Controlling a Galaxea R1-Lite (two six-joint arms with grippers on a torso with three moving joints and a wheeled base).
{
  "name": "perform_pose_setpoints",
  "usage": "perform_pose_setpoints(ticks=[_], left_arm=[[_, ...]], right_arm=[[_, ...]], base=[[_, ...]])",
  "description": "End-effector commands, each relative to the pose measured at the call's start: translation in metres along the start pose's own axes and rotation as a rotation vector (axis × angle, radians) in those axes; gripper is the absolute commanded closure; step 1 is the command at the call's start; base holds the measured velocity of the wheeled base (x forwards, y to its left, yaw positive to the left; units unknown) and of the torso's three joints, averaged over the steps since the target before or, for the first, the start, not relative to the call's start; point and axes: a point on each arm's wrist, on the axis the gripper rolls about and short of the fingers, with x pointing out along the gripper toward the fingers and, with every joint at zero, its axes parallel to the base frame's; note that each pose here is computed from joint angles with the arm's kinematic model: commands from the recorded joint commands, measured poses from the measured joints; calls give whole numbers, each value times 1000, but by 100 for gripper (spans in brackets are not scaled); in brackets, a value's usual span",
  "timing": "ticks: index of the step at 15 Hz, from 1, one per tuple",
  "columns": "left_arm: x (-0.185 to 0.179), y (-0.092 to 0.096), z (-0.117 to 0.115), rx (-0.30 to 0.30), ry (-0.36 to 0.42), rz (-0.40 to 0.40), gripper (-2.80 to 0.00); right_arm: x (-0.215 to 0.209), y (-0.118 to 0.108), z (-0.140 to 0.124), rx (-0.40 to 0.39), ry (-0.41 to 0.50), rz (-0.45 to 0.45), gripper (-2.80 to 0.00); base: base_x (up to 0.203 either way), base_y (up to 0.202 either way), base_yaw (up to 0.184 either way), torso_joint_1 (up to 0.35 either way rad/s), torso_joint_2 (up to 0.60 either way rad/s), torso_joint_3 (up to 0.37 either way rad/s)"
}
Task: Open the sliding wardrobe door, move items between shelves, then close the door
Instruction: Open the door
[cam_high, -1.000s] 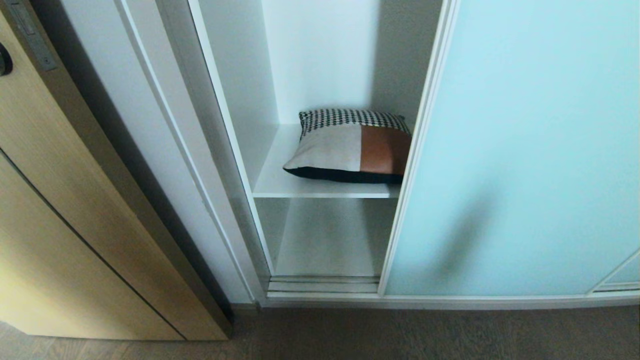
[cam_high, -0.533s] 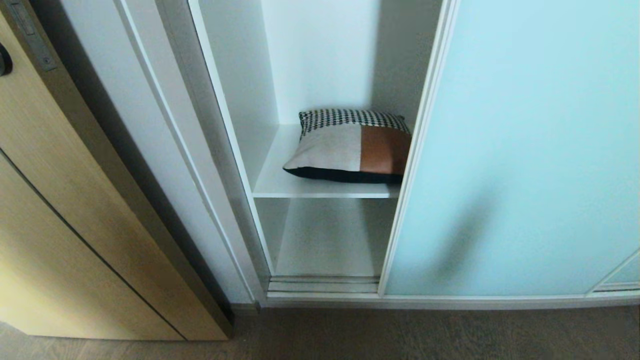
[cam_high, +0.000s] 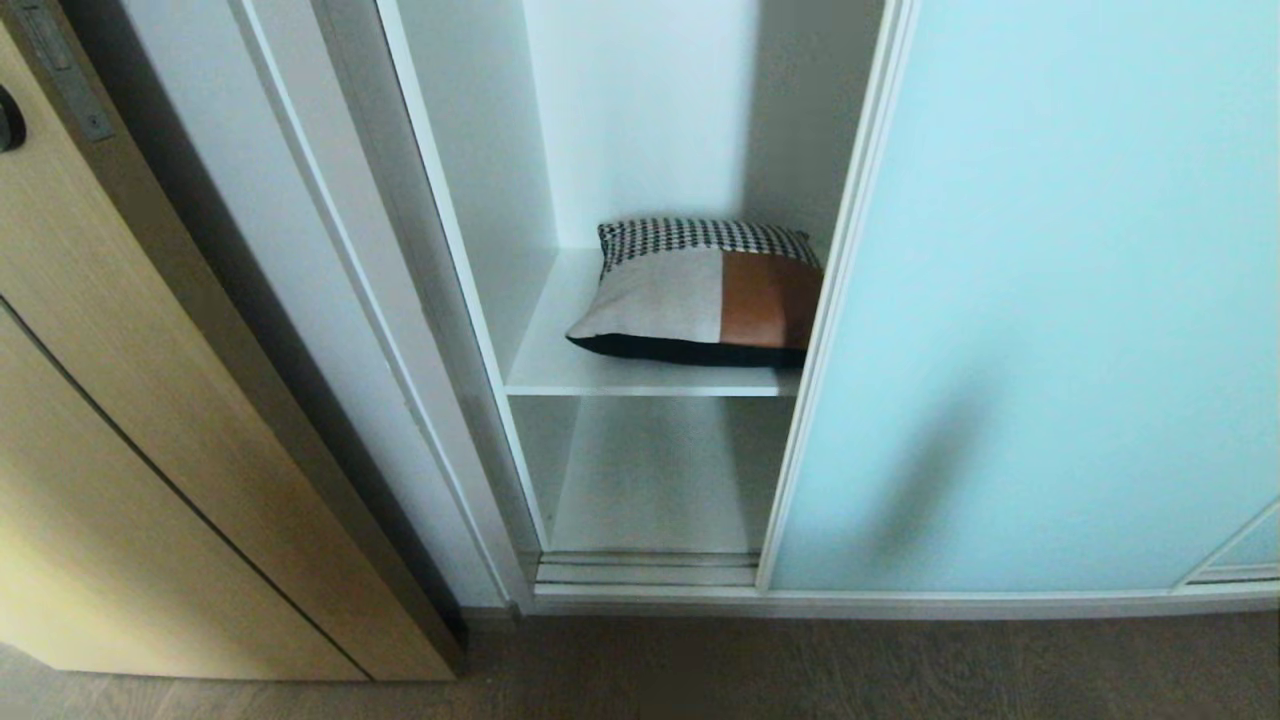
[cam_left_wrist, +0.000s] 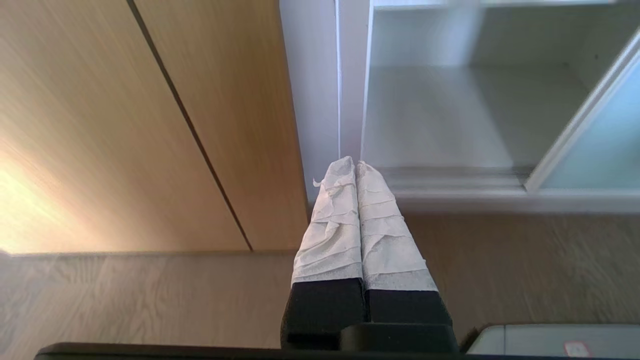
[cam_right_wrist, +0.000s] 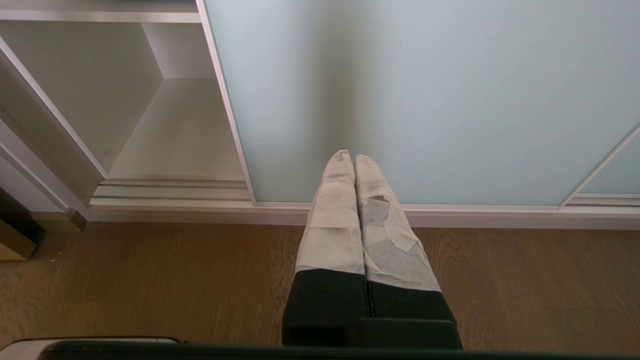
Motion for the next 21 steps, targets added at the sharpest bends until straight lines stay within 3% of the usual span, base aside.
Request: perform_pose_setpoints(ticks=[1, 5, 8, 21], left_arm=[[2, 0, -2, 11, -7, 5, 0], [2, 0, -3, 32, 1, 4, 0], [2, 0, -3, -11, -2, 4, 0], [2, 0, -3, -13, -2, 4, 0]], right_arm=[[0, 0, 0, 0, -2, 1, 0], [0, 0, 0, 0, -2, 2, 0], [0, 0, 0, 0, -2, 0, 0], [0, 0, 0, -1, -1, 0, 0]], base=[[0, 0, 0, 0, 0, 0], [0, 0, 0, 0, 0, 0], [0, 0, 0, 0, 0, 0], [0, 0, 0, 0, 0, 0]])
